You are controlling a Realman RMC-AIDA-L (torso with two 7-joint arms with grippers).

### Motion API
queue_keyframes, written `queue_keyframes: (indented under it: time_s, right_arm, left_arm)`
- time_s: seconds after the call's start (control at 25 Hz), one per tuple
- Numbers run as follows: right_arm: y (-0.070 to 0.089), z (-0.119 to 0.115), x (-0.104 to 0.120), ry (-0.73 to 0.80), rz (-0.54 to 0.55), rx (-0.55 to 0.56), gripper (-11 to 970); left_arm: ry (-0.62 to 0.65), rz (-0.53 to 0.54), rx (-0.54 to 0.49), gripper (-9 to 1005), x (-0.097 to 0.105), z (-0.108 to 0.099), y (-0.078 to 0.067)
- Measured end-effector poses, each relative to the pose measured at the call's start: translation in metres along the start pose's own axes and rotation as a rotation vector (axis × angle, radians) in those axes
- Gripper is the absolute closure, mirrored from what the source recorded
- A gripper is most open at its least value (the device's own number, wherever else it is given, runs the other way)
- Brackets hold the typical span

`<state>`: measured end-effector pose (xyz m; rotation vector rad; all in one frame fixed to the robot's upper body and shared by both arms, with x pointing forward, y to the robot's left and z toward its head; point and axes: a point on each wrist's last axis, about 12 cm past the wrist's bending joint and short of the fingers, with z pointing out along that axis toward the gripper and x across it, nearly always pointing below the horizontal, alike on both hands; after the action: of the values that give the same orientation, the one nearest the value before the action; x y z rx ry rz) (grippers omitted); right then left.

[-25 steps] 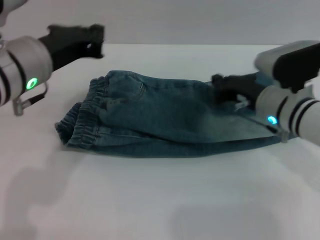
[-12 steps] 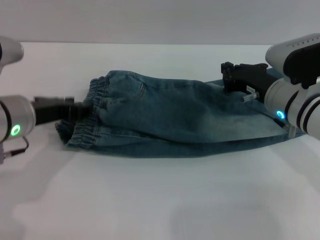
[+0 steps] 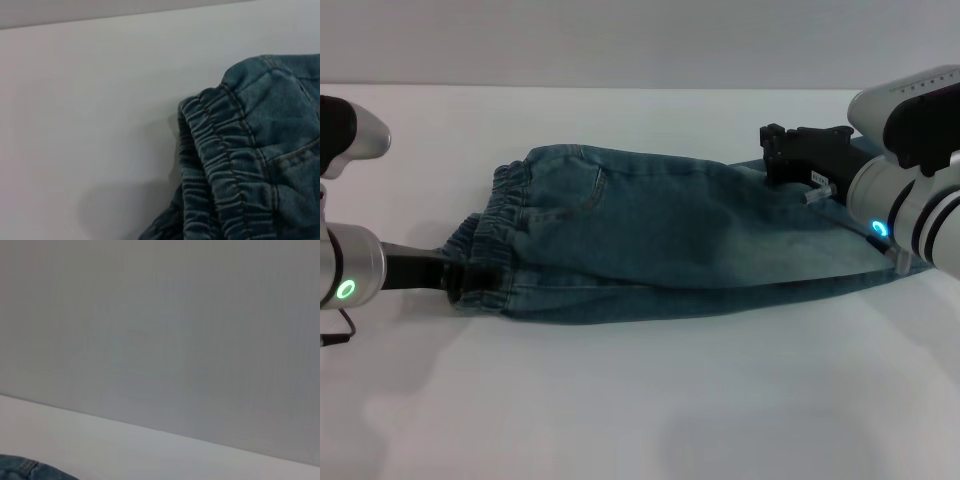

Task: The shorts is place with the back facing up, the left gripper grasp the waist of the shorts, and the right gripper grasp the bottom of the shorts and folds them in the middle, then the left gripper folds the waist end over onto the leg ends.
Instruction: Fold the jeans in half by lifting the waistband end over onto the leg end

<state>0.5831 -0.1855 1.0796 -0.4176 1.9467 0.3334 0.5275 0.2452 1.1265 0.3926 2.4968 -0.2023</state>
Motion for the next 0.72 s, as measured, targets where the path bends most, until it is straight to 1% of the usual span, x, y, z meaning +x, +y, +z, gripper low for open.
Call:
queue_keyframes:
  time_s: [0.12, 0.28, 0.4, 0.44, 0.48, 0.64, 0.68, 0.72]
  right_arm:
    - [-0.0004, 0.0, 0.0006, 0.002, -0.001, 0.001, 961]
    - [-0.0009, 0.0002, 0.0021, 0.007, -0.002, 0.002, 961]
    - [-0.0017, 0.0002, 0.0031, 0.011, -0.003, 0.003, 960]
    - [-0.0018, 0.0003, 0.0031, 0.011, -0.003, 0.003, 960]
    - [-0.002, 0.0004, 0.003, 0.012, -0.004, 0.003, 960]
    - [-0.0024, 0.0023, 0.0031, 0.018, -0.01, 0.002, 960]
    - [-0.0025, 0.0025, 0.0033, 0.019, -0.011, 0.001, 960]
    - [-0.0021, 0.0029, 0.0031, 0.02, -0.012, -0.002, 960]
  left_arm:
    - [-0.005, 0.001, 0.001, 167, -0.0017, -0.0017, -0.0007]
    - [-0.006, 0.01, 0.006, 170, -0.006, -0.0079, -0.0034]
    - [-0.006, 0.01, 0.006, 171, -0.006, -0.0079, -0.0034]
    - [-0.003, 0.013, 0.013, 172, -0.0081, -0.0078, -0.0055]
    - [0.012, 0.008, 0.017, 173, -0.0075, -0.0044, -0.0062]
    - [0.012, 0.008, 0.017, 175, -0.0075, -0.0044, -0.0062]
    - [0.03, 0.005, 0.017, 176, -0.0066, 0.0014, -0.0056]
    - [0.03, 0.005, 0.017, 177, -0.0066, 0.0014, -0.0056]
